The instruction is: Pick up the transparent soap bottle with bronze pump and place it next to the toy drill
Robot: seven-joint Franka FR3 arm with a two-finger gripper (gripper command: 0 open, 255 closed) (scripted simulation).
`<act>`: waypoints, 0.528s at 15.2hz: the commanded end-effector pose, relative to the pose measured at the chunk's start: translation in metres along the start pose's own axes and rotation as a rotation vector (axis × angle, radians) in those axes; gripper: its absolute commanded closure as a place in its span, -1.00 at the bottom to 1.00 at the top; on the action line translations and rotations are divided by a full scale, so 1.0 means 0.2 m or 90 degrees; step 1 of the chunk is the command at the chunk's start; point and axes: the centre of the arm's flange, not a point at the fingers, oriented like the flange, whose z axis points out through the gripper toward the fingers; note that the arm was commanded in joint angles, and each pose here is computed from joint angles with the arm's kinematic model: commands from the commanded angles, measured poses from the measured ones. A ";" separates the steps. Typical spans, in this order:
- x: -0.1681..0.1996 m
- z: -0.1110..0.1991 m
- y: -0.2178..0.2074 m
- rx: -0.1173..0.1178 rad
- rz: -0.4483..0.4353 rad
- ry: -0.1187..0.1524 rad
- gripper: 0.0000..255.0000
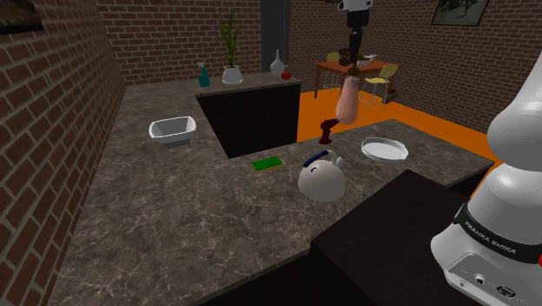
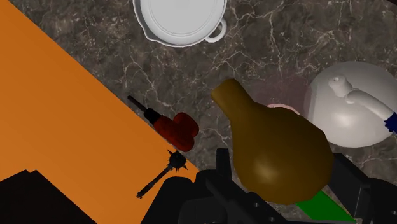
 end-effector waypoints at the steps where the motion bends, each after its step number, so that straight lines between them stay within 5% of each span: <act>1: 0.01 0.05 0.00 -0.001 0.000 0.001 1.00; 8: 0.02 0.23 -0.02 -0.001 0.000 0.001 1.00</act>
